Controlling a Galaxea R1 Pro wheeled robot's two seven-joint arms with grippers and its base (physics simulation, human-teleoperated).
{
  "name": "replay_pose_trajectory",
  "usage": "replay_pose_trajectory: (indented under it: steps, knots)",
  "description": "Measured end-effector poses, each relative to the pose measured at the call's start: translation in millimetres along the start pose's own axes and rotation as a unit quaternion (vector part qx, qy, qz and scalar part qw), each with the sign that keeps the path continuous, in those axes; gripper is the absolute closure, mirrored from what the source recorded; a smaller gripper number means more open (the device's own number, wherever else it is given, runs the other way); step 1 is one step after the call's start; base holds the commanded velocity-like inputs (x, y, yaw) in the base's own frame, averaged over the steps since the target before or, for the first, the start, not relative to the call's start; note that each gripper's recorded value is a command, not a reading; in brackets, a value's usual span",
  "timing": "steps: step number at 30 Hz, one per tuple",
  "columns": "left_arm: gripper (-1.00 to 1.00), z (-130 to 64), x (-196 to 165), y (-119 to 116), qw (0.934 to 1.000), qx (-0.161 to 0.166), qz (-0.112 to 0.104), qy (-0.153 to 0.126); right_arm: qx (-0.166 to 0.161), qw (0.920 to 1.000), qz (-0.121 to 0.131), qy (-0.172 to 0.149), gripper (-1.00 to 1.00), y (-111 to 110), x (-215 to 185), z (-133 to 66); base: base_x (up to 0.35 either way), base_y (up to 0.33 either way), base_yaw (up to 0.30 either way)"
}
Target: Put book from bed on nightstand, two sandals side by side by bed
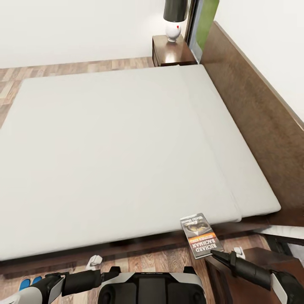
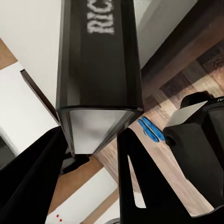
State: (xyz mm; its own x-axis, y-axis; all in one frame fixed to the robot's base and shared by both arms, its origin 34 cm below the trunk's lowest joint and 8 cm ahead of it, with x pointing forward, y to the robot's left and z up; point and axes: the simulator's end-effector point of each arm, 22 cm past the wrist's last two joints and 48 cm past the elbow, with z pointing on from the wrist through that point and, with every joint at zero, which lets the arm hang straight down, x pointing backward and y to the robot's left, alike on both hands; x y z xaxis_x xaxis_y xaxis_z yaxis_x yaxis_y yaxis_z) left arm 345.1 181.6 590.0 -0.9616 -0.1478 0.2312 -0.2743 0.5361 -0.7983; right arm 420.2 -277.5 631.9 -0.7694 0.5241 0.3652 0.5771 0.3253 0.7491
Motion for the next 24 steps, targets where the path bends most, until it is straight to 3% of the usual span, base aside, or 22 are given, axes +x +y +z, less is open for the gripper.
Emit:
replay_pose_trajectory:
  steps: [2,4,6,9,10,13,15,19,21,24]
  knots:
    - [-1.00,-1.1,0.9,-1.2,1.0000,0.000,0.000,0.000,0.005,1.0000,-0.002,-0.005,1.00,-1.3,-4.9,-10.4,0.000,0.000,0.000]
    - [-1.00,-2.3,2.0,-2.2,1.0000,-0.001,0.000,0.000,0.003,0.9997,-0.019,-0.018,1.00,5.1,-27.4,-46.8,0.000,0.000,0.000]
    - [-1.00,-3.3,3.0,-3.4,1.0000,-0.001,0.000,0.000,-0.040,0.9980,-0.040,-0.027,1.00,32.0,-45.4,-81.8,0.000,0.000,0.000]
    - [-1.00,-4.4,4.8,-5.2,1.0000,-0.001,0.000,0.000,-0.062,0.9950,-0.074,-0.026,1.00,56.1,-57.0,-101.8,0.000,0.000,0.000]
    - [-1.00,-4.8,5.3,-5.8,1.0000,-0.001,0.000,0.000,-0.059,0.9944,-0.084,-0.024,1.00,59.6,-58.8,-103.7,0.000,0.000,0.000]
    - [-1.00,-5.9,7.1,-7.1,1.0000,-0.002,0.000,0.000,-0.051,0.9866,-0.154,-0.013,1.00,86.4,-70.7,-107.0,0.000,0.000,0.000]
    - [-1.00,-6.6,8.4,-8.0,1.0000,-0.003,0.001,0.000,-0.035,0.9858,-0.164,0.004,1.00,82.7,-64.8,-105.8,0.000,0.000,0.000]
    - [-1.00,-7.8,11.0,-10.0,1.0000,-0.003,0.000,0.001,0.033,0.9789,-0.186,0.077,1.00,51.6,-37.4,-102.1,0.000,0.000,0.000]
    - [-1.00,-8.6,11.9,-11.1,1.0000,-0.003,0.001,0.001,0.056,0.9747,-0.193,0.098,1.00,41.4,-29.5,-104.2,0.000,0.000,0.000]
    - [-1.00,-9.8,13.4,-12.7,1.0000,-0.003,0.001,0.001,0.062,0.9707,-0.207,0.105,1.00,39.1,-26.3,-106.6,0.000,0.000,0.000]
